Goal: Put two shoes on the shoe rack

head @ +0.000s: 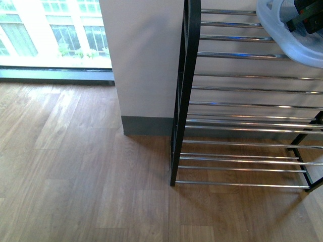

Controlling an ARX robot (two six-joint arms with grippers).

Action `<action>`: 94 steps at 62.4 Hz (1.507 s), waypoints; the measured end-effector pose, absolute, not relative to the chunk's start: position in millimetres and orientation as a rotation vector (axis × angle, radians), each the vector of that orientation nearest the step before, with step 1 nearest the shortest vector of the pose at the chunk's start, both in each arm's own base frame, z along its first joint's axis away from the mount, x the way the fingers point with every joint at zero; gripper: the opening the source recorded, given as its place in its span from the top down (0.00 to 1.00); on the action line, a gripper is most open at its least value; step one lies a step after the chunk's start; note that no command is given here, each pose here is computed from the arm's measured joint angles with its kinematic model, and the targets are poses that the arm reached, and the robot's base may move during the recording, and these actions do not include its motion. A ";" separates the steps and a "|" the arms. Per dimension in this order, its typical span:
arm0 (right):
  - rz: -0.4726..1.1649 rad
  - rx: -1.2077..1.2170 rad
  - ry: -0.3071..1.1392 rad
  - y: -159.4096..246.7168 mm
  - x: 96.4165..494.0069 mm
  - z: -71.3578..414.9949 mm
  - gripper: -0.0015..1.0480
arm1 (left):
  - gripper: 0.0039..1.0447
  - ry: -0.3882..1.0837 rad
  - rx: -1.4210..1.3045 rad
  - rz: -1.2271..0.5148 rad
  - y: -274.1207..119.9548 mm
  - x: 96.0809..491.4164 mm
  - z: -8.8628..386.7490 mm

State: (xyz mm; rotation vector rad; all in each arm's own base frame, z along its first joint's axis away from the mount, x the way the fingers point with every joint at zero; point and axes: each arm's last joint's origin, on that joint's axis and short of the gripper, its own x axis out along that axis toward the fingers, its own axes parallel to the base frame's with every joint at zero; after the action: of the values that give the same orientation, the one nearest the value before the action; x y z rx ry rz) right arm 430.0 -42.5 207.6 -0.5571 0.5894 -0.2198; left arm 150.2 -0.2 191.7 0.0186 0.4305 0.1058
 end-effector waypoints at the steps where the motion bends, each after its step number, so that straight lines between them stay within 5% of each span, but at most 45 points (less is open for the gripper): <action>1: -0.220 -0.554 0.586 -42.0 428.3 208.5 0.46 | 0.99 0.430 0.019 0.106 -0.2 150.2 191.7; 19: -0.214 -0.455 0.462 -36.0 380.3 239.1 0.08 | 0.99 0.430 0.019 0.106 -0.2 150.2 191.7; 60: -0.260 0.030 0.037 -33.3 195.6 250.9 0.09 | 0.99 0.430 0.019 0.106 -0.2 150.2 191.7; 79: -0.305 0.133 0.001 -38.8 166.7 216.0 0.09 | 0.99 0.430 0.019 0.106 -0.2 150.2 191.7; 85: -0.037 0.051 0.003 -33.0 160.7 211.7 0.29 | 0.99 0.430 0.019 0.106 -0.2 150.2 191.7; 94: -0.012 0.021 0.006 -24.0 150.8 200.2 0.52 | 0.99 0.430 0.019 0.106 -0.2 150.2 191.7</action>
State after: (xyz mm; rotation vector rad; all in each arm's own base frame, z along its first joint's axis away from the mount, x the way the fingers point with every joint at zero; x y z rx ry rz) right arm 150.8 -24.0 200.2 0.0212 0.0061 -0.0119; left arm 150.2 -0.2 191.7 0.0186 0.4305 0.1058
